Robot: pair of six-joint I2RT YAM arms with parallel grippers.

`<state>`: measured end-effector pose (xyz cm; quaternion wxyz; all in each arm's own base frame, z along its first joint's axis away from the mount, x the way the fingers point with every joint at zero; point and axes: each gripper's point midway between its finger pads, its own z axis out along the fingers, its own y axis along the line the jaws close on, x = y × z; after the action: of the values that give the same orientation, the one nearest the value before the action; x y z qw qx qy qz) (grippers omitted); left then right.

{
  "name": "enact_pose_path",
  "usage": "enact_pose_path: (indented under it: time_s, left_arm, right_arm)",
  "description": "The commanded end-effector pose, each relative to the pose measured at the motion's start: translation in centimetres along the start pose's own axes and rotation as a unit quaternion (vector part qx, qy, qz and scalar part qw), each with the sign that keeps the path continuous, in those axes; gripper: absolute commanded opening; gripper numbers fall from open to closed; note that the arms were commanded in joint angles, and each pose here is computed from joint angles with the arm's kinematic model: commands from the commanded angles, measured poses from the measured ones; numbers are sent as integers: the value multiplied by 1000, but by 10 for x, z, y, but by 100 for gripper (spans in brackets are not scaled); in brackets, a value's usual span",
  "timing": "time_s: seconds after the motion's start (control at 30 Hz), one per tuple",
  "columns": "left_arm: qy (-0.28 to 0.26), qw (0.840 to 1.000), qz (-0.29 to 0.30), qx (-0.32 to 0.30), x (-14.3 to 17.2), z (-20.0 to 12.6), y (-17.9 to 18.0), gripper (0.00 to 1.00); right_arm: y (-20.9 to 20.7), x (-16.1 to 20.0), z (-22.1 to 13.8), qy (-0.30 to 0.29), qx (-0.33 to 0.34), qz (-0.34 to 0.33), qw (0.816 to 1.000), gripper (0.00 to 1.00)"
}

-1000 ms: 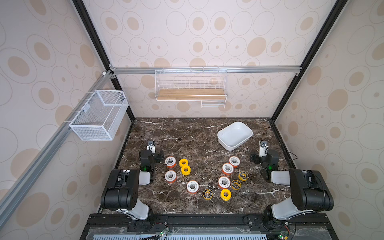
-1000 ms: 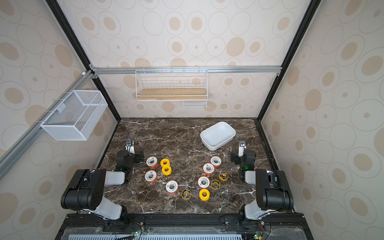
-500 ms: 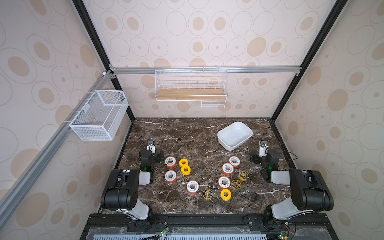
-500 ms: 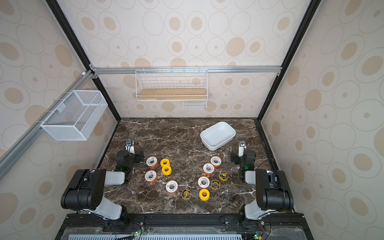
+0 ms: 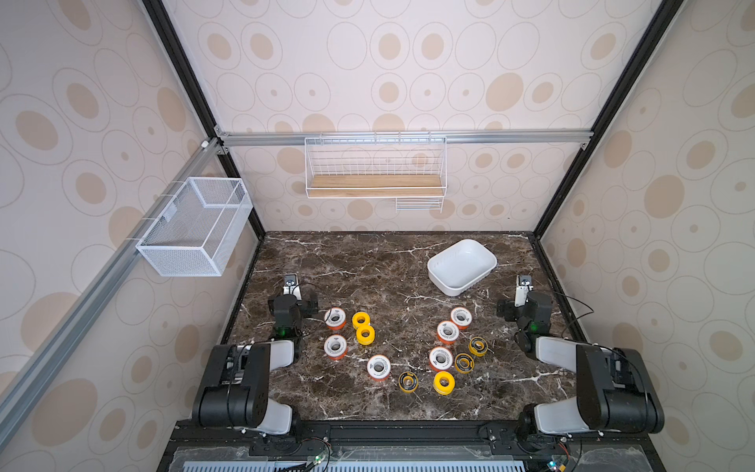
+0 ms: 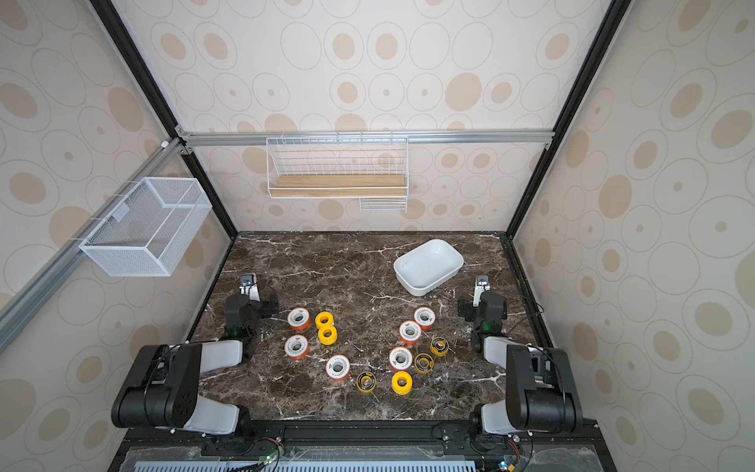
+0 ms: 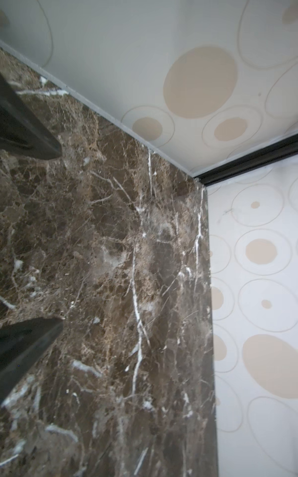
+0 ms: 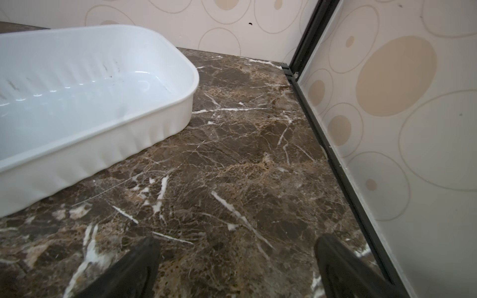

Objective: Put the sealing tape into the storage box
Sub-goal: Move the storage box to the center of the board.

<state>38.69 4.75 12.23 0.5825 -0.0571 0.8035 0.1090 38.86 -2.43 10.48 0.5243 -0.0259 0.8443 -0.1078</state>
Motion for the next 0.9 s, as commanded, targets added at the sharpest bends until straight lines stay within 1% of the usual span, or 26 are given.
enact_pose_path:
  time_s: [0.0,0.1,0.13,0.23,0.3,0.37,0.47,0.53,0.63,0.77,0.87]
  left_arm:
    - [9,999,-21,-42,-7,-6,17,99]
    - [1,998,-31,-53,-19,-14,23,99]
    - [-3,997,-44,-61,-24,-19,27,99]
    - [-4,990,-114,-88,-37,-33,39,99]
    - [-2,983,-161,-83,-45,-41,40,99]
    - [4,977,-202,-65,-52,-49,35,99]
    - [39,963,-260,-62,-51,-61,34,99]
    - [78,953,-290,-47,-48,-69,26,99]
    - [121,948,-294,6,-47,-78,5,99]
    - [184,941,-284,27,-40,-97,-5,99]
    - [216,936,-266,75,-38,-109,-21,99]
  right_arm:
    - [-10,0,-1,56,24,24,998,100]
    - [-9,-4,1,88,18,34,995,100]
    - [-8,-5,1,97,14,42,994,100]
    - [-1,-13,-3,113,-9,68,991,100]
    - [7,-22,-7,119,-37,79,989,100]
    - [16,-31,-13,127,-68,93,985,100]
    - [29,-41,-20,138,-111,113,978,100]
    - [37,-47,-21,145,-135,128,972,100]
    - [49,-53,-20,162,-168,148,961,100]
    - [65,-57,-15,188,-207,169,945,99]
    - [74,-58,-7,213,-225,180,934,94]
